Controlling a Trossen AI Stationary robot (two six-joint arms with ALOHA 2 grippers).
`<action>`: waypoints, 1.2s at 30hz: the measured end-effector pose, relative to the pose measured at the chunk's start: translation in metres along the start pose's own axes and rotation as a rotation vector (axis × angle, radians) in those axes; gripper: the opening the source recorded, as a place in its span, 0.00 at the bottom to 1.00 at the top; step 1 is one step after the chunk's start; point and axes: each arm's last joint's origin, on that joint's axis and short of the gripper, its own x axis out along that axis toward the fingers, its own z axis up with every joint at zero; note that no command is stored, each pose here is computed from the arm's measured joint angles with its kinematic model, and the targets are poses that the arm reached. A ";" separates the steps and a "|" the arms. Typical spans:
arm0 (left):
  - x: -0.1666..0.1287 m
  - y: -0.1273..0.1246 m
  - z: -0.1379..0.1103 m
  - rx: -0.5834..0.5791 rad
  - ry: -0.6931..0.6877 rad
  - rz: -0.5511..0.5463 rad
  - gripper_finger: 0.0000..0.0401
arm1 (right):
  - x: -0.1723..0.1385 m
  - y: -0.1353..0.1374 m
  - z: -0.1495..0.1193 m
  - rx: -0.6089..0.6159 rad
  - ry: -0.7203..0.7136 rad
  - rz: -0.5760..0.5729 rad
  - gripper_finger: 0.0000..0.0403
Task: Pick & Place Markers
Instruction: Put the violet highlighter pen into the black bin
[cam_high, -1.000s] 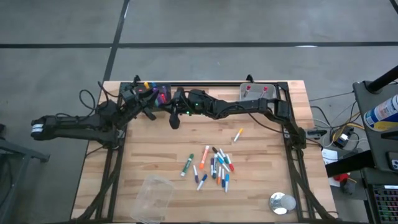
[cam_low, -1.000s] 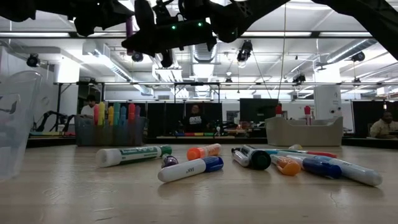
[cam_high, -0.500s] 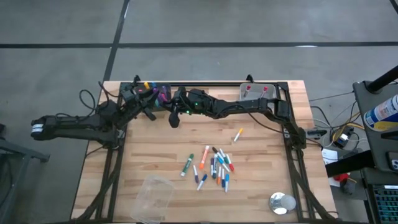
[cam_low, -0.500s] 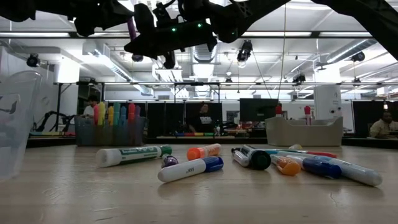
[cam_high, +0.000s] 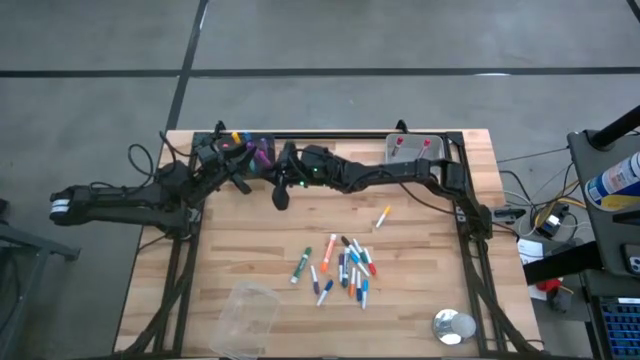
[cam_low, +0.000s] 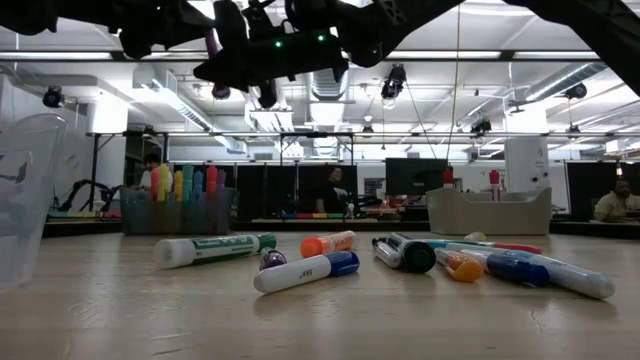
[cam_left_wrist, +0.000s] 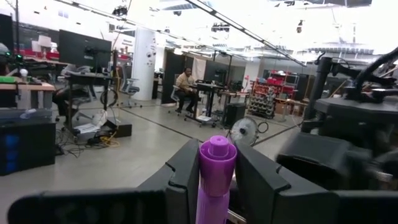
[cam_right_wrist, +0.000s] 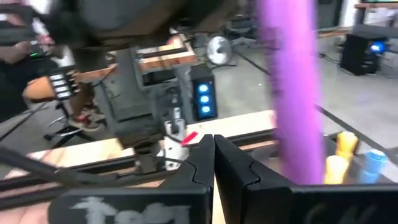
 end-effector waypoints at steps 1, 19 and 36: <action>0.000 0.000 0.000 0.006 -0.001 0.008 0.22 | 0.000 0.002 0.000 -0.003 0.003 0.016 0.02; -0.005 0.009 -0.002 0.111 0.044 0.206 0.21 | -0.021 0.042 0.016 -0.126 0.079 0.119 0.02; -0.015 0.019 -0.009 0.136 0.127 0.362 0.18 | -0.096 0.045 0.030 -0.168 0.063 0.076 0.02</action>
